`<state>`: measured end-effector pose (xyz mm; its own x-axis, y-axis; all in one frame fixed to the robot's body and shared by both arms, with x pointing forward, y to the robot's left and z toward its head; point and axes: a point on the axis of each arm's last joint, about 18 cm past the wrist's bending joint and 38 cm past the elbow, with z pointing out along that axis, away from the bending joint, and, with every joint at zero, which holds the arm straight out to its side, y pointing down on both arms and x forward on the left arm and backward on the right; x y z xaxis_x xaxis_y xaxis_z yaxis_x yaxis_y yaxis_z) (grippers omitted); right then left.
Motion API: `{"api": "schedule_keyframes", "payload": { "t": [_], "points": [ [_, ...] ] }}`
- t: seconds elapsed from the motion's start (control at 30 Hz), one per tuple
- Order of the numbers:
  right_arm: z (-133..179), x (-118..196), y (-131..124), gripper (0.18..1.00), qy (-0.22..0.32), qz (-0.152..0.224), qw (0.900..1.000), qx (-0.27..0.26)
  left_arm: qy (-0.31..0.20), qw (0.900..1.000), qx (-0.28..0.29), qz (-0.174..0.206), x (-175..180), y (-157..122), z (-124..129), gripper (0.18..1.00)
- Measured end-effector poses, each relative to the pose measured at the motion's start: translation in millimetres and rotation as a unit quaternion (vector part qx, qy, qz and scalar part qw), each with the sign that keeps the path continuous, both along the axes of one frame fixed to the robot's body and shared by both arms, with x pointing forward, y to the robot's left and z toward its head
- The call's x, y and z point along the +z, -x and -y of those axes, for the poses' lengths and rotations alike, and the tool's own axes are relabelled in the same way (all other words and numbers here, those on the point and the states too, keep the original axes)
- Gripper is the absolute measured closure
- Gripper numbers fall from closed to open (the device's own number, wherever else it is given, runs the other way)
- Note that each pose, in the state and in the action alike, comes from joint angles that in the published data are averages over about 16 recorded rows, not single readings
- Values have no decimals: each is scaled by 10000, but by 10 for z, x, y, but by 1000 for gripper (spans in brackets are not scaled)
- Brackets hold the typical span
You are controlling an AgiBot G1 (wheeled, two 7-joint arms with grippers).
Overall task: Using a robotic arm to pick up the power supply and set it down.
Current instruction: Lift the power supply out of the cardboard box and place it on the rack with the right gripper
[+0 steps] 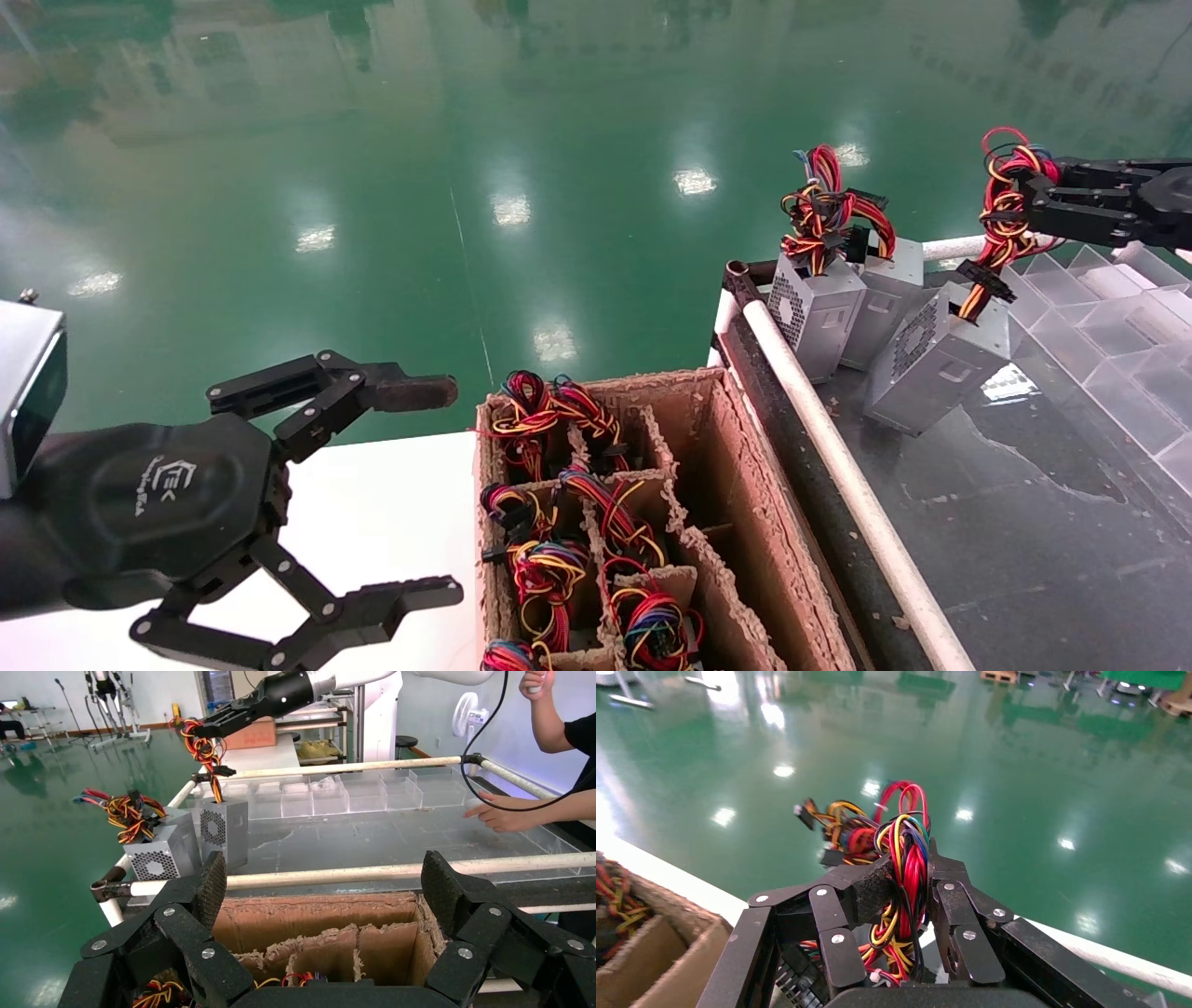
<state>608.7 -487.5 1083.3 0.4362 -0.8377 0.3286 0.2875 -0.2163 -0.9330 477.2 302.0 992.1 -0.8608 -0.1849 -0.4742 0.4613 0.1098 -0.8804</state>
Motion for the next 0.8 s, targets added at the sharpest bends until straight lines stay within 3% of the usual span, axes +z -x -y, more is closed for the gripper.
{"api": "schedule_keyframes", "payload": {
  "t": [0.8],
  "points": [
    [244, 183, -390, 987, -167, 30, 9913, -1305, 0, 10000, 0, 0, 0, 0, 0, 183]
  ]
}}
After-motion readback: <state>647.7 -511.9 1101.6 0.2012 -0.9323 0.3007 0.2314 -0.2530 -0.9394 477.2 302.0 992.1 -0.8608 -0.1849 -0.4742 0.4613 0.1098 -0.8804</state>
